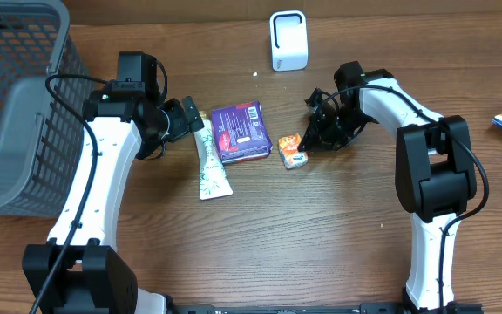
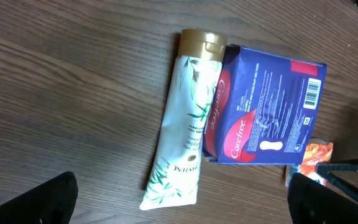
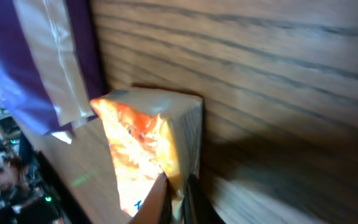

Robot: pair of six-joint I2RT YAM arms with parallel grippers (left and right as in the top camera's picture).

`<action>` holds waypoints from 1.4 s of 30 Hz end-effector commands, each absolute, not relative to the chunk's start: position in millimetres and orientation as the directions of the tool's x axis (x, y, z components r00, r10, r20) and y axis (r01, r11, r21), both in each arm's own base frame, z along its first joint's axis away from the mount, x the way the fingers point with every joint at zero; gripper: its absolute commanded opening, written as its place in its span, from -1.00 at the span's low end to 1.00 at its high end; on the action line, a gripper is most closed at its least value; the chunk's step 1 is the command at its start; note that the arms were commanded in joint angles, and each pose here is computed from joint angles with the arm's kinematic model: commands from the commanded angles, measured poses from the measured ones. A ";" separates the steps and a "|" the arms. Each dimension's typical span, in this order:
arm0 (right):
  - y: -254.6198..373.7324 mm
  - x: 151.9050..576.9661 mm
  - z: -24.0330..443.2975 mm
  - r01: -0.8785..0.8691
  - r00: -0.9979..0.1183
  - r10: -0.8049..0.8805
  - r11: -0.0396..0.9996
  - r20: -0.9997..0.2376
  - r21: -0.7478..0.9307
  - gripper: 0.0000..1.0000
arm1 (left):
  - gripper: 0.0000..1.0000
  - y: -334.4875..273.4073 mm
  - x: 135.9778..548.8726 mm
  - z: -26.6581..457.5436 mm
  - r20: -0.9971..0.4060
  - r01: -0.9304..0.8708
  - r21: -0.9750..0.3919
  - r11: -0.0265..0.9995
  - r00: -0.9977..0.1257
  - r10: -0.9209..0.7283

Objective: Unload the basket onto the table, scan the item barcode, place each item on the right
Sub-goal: 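Lift the orange pack and carry it to the right, then carry the orange pack up toward the white scanner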

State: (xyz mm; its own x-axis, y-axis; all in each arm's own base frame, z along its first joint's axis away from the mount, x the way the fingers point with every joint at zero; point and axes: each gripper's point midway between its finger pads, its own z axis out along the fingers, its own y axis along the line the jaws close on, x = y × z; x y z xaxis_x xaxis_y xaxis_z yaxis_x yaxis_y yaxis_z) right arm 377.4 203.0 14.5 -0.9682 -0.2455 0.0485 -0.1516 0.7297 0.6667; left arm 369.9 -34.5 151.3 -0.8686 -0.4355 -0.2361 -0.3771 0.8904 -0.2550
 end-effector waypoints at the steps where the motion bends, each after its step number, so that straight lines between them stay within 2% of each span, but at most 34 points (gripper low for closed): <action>1: 211.1 374.1 17.6 -0.109 -0.970 -0.234 0.674 0.071 0.731 -0.93 | 1.00 -34.7 374.6 154.6 -0.242 -0.372 -0.266 0.889 -0.867 -0.435; 5: 215.7 377.5 34.1 -0.071 -0.975 -0.211 0.590 0.069 0.804 -0.93 | 1.00 -34.7 374.6 154.6 -0.242 -0.372 -0.266 0.889 -0.867 -0.435; 8: 214.5 385.1 54.1 -0.049 -0.982 -0.184 0.473 0.044 0.880 -0.93 | 1.00 -34.7 374.6 154.6 -0.242 -0.372 -0.266 0.889 -0.867 -0.435; 10: 206.7 392.8 66.1 -0.052 -0.987 -0.158 0.401 0.013 0.915 -0.93 | 1.00 -34.7 374.6 154.6 -0.242 -0.372 -0.266 0.889 -0.867 -0.435; 16: 171.1 415.0 88.1 -0.016 -0.999 -0.042 0.275 -0.004 0.961 -0.93 | 0.99 -34.7 374.6 154.6 -0.242 -0.372 -0.266 0.889 -0.867 -0.435; 23: 151.2 429.5 138.9 -0.125 -0.991 0.053 -0.013 -0.124 0.992 -0.93 | 0.99 -34.7 374.6 154.6 -0.242 -0.372 -0.266 0.889 -0.867 -0.435; 29: 154.6 431.8 140.2 -0.169 -0.985 0.044 -0.012 -0.169 0.985 -0.93 | 0.99 -34.7 374.6 154.6 -0.242 -0.372 -0.266 0.889 -0.867 -0.435; 32: 160.5 431.2 140.1 -0.230 -0.973 0.031 -0.013 -0.230 0.973 -0.93 | 0.99 -34.7 374.6 154.6 -0.242 -0.372 -0.266 0.889 -0.867 -0.435; 37: 170.3 428.5 140.1 -0.456 -0.890 0.012 -0.016 -0.456 0.890 -0.93 | 0.99 -34.7 374.6 154.6 -0.242 -0.372 -0.266 0.889 -0.867 -0.435; 42: 171.6 434.9 142.8 -0.475 -0.880 0.009 -0.017 -0.475 0.880 -0.93 | 1.00 -34.7 374.6 154.6 -0.242 -0.372 -0.266 0.889 -0.867 -0.435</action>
